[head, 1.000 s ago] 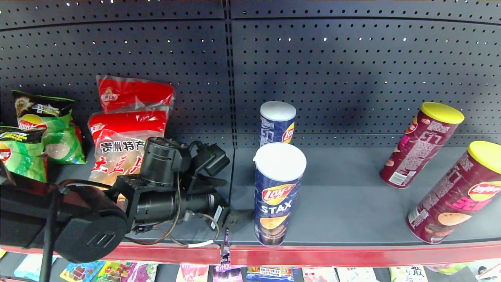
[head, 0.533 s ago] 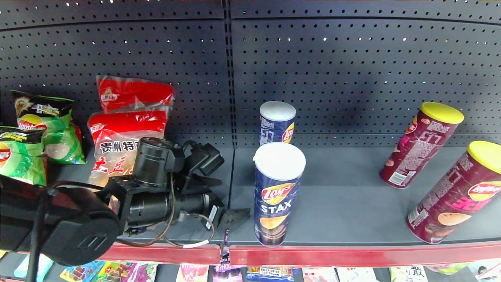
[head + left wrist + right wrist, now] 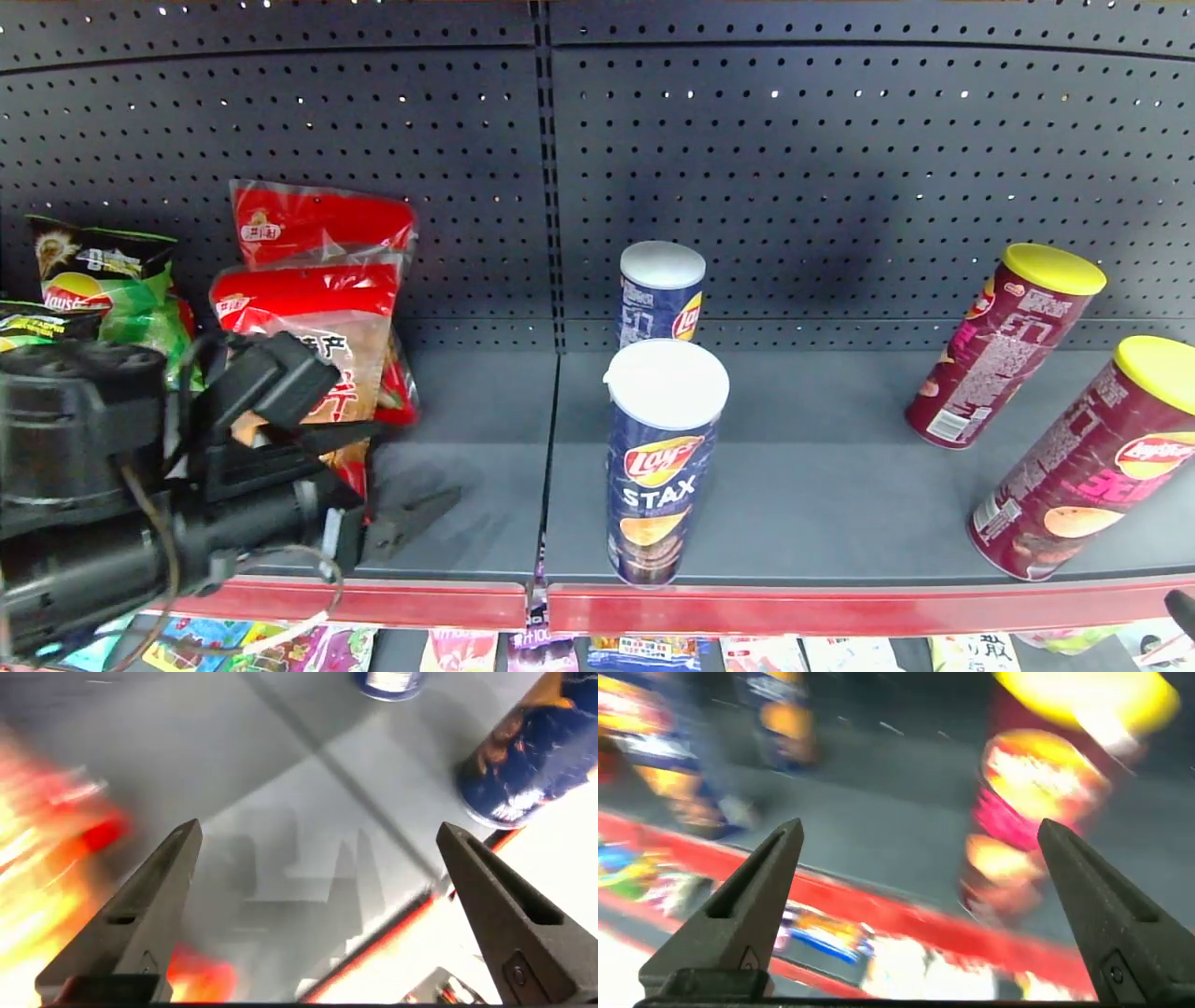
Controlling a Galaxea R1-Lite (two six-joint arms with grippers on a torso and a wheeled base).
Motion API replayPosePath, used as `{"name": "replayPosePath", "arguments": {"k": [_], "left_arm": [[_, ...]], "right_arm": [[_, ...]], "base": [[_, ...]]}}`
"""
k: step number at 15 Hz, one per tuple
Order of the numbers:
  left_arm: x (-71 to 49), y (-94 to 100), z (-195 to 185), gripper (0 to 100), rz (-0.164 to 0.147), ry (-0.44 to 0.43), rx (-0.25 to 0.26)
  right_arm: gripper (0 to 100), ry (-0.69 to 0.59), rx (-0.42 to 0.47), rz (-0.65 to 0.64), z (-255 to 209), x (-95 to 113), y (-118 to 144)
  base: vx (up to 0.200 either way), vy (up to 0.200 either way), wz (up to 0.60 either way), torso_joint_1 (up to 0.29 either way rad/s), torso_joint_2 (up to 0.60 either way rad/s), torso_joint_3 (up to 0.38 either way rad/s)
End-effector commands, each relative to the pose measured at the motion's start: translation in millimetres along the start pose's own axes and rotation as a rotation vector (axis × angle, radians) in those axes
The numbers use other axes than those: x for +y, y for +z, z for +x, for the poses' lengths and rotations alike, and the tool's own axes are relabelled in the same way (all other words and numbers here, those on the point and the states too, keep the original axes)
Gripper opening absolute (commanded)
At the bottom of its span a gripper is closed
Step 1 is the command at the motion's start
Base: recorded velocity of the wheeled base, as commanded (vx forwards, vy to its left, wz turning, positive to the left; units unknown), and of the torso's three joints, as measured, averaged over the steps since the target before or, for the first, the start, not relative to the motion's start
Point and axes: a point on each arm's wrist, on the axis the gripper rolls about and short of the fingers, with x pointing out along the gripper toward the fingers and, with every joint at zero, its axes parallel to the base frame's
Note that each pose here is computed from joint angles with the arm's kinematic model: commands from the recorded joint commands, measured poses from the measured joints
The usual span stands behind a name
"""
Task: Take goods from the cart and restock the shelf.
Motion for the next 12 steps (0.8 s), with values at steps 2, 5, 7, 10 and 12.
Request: {"name": "replayPosePath", "arguments": {"k": [2,5,7,10,12], "left_arm": [[-29.7,-67.3,-157.9,100,-0.105,0.261,-0.073],[-42.1,-104.3,-196.2,100,-0.17,0.364,-0.068],[-53.1,-134.2,-205.7,100,-0.214,0.542,-0.067],[-54.8,-146.0,-191.9,100,-0.28,0.624,-0.13],[-45.5,-153.2,-165.7,100,-0.208,0.61,-0.294]], "right_arm": [[100,-0.184,0.015,0.005,-28.8,-1.1,-20.6],[100,-0.299,0.049,0.011,-43.0,2.2,-36.0],[100,-0.41,0.088,0.015,-52.8,8.6,-59.4],[100,-0.289,0.046,0.014,-47.4,9.4,-77.6],[100,-0.193,0.027,0.012,-45.6,11.2,-77.8]], "base": [[0.0,0.0,0.0,0.0,0.0,0.0],[0.0,0.0,0.0,0.0,0.0,0.0],[0.0,0.0,0.0,0.0,0.0,0.0],[0.0,0.0,0.0,0.0,0.0,0.0],[0.0,0.0,0.0,0.0,0.0,0.0]]}}
